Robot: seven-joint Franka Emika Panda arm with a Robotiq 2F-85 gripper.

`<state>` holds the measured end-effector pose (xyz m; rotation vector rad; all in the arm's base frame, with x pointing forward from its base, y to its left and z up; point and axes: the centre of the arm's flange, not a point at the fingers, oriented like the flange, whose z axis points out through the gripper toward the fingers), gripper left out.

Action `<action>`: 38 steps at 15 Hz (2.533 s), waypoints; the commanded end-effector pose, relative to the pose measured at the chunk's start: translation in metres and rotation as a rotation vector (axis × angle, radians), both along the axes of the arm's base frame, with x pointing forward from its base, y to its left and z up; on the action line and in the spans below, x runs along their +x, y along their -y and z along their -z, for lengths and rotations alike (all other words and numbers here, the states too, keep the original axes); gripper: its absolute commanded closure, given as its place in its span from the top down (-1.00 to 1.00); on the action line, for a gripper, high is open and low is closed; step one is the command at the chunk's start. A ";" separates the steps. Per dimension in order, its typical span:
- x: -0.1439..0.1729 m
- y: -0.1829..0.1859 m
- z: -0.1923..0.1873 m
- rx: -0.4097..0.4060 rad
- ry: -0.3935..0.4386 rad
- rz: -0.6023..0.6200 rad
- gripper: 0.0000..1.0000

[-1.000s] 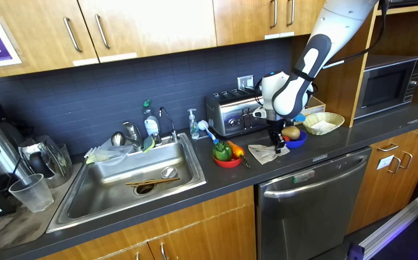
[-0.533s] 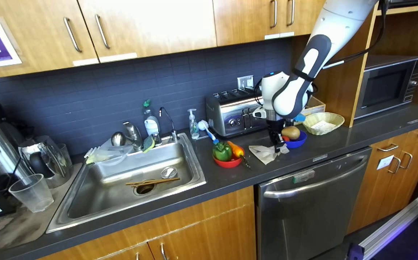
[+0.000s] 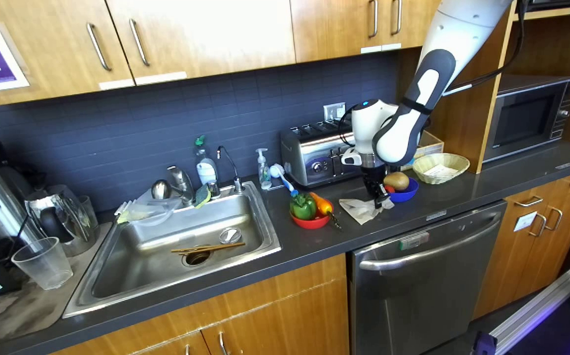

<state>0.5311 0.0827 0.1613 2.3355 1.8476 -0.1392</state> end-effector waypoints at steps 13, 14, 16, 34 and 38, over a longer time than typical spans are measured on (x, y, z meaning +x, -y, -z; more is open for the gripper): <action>-0.040 -0.043 0.039 -0.091 -0.094 -0.134 -0.99; -0.043 -0.043 0.038 -0.093 -0.098 -0.140 -0.99; -0.049 -0.041 0.036 -0.092 -0.102 -0.148 -0.99; -0.094 0.003 0.018 -0.007 -0.077 -0.099 -0.99; -0.095 0.006 0.015 0.003 -0.067 -0.090 -0.99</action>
